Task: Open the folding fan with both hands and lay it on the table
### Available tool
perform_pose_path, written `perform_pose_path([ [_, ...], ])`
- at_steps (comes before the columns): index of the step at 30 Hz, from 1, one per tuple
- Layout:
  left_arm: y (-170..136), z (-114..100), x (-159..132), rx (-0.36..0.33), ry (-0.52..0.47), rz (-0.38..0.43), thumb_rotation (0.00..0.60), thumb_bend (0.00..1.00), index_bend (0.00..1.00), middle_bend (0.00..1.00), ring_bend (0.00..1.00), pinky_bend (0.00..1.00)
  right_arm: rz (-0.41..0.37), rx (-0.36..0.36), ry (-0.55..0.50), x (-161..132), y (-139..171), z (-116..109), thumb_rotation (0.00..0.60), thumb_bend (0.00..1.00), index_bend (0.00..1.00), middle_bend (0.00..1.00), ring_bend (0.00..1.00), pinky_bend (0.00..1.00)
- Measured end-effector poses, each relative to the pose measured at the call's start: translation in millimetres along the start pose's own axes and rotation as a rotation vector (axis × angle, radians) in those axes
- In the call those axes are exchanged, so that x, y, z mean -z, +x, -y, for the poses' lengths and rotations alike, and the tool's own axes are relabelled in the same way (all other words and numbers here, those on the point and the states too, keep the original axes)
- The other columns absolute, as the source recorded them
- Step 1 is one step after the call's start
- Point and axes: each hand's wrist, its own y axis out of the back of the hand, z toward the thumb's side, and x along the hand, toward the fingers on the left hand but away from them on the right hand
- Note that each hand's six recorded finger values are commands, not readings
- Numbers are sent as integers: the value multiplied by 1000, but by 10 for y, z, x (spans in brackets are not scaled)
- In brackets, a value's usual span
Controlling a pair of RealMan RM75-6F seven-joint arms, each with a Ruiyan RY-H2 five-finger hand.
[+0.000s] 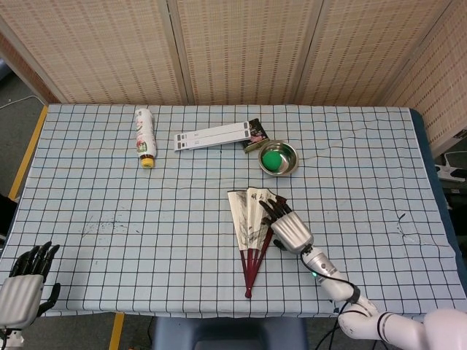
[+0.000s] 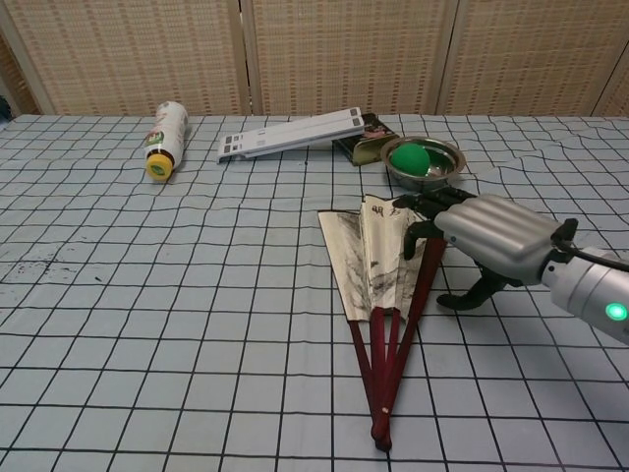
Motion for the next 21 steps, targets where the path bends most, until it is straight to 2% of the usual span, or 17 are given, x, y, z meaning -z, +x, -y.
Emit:
perform_pose_path([
  [3, -3, 0, 3, 1, -3, 0, 600, 453, 0, 0, 0, 102, -19, -2, 11, -84, -98, 41, 600, 184, 346, 0, 0, 8],
  [5, 5, 3, -2, 4, -3, 2, 600, 453, 0, 0, 0, 102, -25, -7, 12, -120, -134, 61, 600, 225, 355, 0, 0, 8],
  [11, -1, -2, -1, 4, -1, 2, 600, 452, 0, 0, 0, 102, -36, 3, 11, -203, -179, 83, 600, 549, 466, 0, 0, 24],
  [14, -3, 6, 5, 7, 2, 2, 600, 452, 0, 0, 0, 102, -39, 17, 10, -218, -178, 76, 600, 641, 537, 12, 0, 46],
  [17, -1, 15, 8, 10, 4, 3, 600, 453, 0, 0, 0, 101, -41, 34, 10, -222, -177, 61, 600, 699, 595, 42, 0, 63],
  [21, 3, 14, 7, 8, 3, 3, 600, 454, 0, 0, 0, 102, -50, 68, -11, -232, -165, -20, 600, 705, 619, 60, 0, 72],
])
